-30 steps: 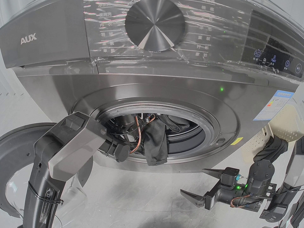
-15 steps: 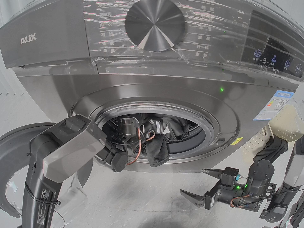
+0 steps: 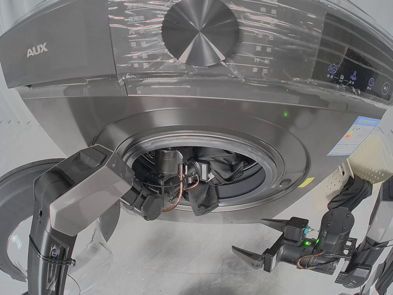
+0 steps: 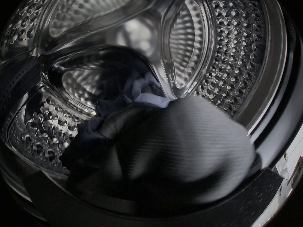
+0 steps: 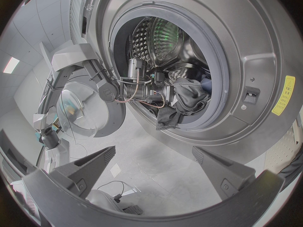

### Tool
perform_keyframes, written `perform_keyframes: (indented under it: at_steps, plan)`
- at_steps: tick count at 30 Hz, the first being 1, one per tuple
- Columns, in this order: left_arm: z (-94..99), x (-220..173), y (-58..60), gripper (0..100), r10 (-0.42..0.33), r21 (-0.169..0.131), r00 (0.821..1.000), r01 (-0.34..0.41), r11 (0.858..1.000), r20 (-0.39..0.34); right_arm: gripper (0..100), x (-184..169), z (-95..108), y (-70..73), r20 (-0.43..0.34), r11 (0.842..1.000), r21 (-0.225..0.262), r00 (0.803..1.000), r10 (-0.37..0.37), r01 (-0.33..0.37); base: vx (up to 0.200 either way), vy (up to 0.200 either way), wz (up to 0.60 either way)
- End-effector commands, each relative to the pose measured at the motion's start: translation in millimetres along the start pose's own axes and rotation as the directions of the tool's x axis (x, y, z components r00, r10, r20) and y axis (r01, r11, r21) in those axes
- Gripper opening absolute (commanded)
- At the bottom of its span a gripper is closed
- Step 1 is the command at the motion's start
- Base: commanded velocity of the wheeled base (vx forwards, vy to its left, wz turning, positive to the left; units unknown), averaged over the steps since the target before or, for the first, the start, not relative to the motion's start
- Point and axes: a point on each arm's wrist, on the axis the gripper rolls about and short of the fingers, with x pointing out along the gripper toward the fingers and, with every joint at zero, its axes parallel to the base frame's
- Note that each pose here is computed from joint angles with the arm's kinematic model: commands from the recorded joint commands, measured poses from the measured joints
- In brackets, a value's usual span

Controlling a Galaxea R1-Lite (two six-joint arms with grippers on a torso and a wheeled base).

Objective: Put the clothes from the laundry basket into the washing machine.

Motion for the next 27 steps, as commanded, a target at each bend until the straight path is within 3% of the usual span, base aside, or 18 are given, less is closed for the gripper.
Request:
perform_keyframes:
  at_steps: [1, 3, 4, 6, 8, 11, 15, 16, 19, 21, 22, 24, 27]
  plan:
    - [2.0, 19, 2.5, 0, 0.016, -0.018, 0.998, -0.015, 1.000, 0.062, 100, 0, -1, 0.5, -0.003, 1.000, 0.000, 1.000, 0.002, -0.002, 0.000, 0.000, 0.00]
    - [5.3, 24, 2.4, 0, 0.029, -0.036, 0.996, -0.026, 0.999, 0.088, 100, 1, 0, 0.5, -0.001, 1.000, 0.000, 1.000, 0.002, -0.002, 0.000, 0.000, 0.00]
    - [11.4, 30, 2.3, 0, 0.056, -0.062, 0.989, -0.048, 0.997, 0.135, 100, 1, 0, 0.2, -0.001, 1.000, 0.000, 1.000, 0.000, 0.000, 0.000, 0.000, 0.00]
    - [19.3, 39, 4.0, 0, 0.104, -0.091, 0.974, -0.087, 0.992, 0.199, 100, 1, 0, 0.2, 0.000, 1.000, 0.000, 1.000, 0.001, -0.001, 0.000, 0.000, 0.00]
    - [34.0, 48, 8.8, 0, 0.145, -0.112, 0.949, -0.118, 0.987, 0.280, 100, 1, 0, 0.2, 0.000, 1.000, 0.000, 1.000, 0.001, -0.001, 0.000, 0.000, 0.00]
    - [47.9, 52, 9.1, 0, 0.153, -0.126, 0.926, -0.116, 0.985, 0.346, 100, 1, 0, 0.2, 0.002, 1.000, 0.000, 1.000, 0.001, -0.001, 0.000, 0.000, 0.00]
    - [53.1, 52, 8.5, 0, 0.151, -0.130, 0.919, -0.110, 0.985, 0.364, 100, 1, 0, 0.2, 0.000, 1.000, 0.000, 1.000, 0.001, -0.001, 0.000, 0.000, 0.00]
    - [52.4, 52, 8.6, 100, 0.151, -0.130, 0.920, -0.111, 0.985, 0.363, 100, 1, 0, 0.2, -0.001, 1.000, 0.000, 1.000, 0.002, -0.002, 0.000, 0.000, 0.00]
    - [51.6, 49, 7.1, 100, 0.149, -0.142, 0.924, -0.105, 0.984, 0.352, 100, 1, 0, 0.2, -0.001, 1.000, 0.000, 1.000, 0.002, -0.002, 0.000, 0.000, 0.00]
    - [49.9, 35, 1.6, 100, 0.141, -0.152, 0.950, -0.101, 0.983, 0.280, 100, 2, -1, -0.2, -0.006, 1.000, 0.000, 1.000, 0.002, -0.002, 0.000, 0.000, 0.00]
    - [49.4, 31, 0.7, 100, 0.132, -0.147, 0.957, -0.097, 0.984, 0.259, 100, 2, -1, -0.2, -0.006, 1.000, 0.000, 1.000, 0.002, -0.002, 0.000, 0.000, 0.00]
    - [38.7, 17, -7.8, 100, 0.094, -0.123, 0.986, -0.076, 0.990, 0.141, 100, 2, -1, 0.2, -0.006, 1.000, 0.000, 1.000, 0.003, -0.003, 0.000, 0.000, 0.00]
    - [24.3, 8, -7.2, 100, 0.073, -0.097, 0.997, -0.069, 0.993, 0.038, 100, 2, -2, 0.1, -0.007, 1.000, 0.000, 1.000, 0.003, -0.003, 0.000, 0.000, 0.00]
